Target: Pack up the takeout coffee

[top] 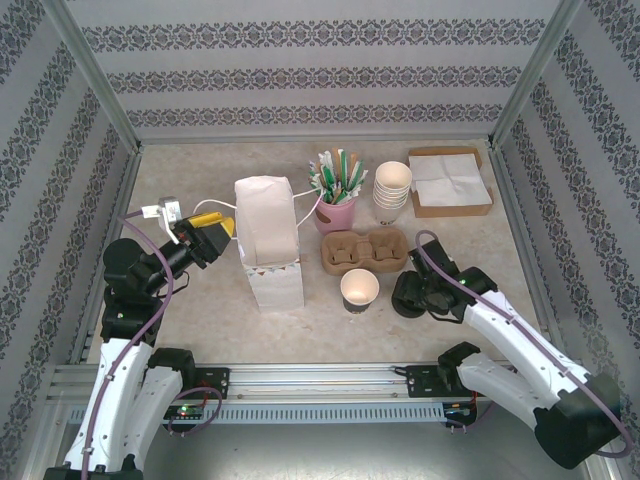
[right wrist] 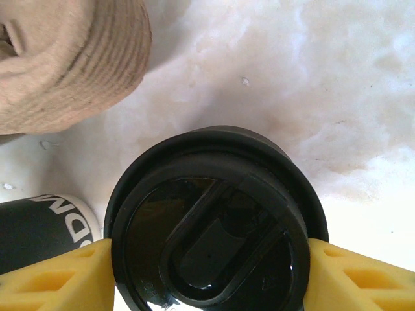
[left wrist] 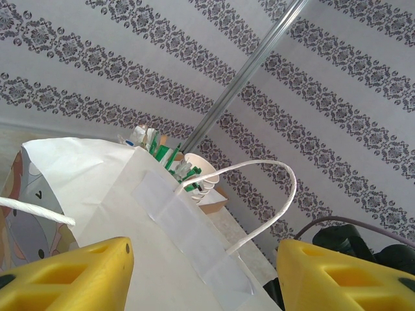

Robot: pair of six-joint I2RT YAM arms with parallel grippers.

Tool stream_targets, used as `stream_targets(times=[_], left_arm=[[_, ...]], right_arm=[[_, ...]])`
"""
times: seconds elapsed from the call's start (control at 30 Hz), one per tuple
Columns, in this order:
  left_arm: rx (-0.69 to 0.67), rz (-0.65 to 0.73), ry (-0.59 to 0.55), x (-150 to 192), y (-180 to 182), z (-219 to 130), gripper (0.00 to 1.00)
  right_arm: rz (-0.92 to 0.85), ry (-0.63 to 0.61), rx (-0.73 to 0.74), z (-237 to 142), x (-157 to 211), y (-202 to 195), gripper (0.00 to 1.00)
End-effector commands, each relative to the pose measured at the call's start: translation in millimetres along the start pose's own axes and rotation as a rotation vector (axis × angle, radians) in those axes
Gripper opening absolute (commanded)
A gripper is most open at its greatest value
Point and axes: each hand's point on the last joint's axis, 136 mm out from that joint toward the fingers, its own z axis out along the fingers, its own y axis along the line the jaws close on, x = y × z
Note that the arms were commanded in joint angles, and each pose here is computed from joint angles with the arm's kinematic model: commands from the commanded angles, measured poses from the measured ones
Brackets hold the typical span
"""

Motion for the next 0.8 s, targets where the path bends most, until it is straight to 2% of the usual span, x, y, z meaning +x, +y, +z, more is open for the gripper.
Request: stream_targets(times=[0.0,0.77], left_arm=[[0.035,0.034,-0.026,-6,-8,-2,0.61],[0.034,0.032,-0.028,-6,-8,-1,0.61]], right_arm=[[-0.014,-0.022,0.025,-10,-5,-6,0.67],[0.038,0.052,0.038,13,12,-10,0.7]])
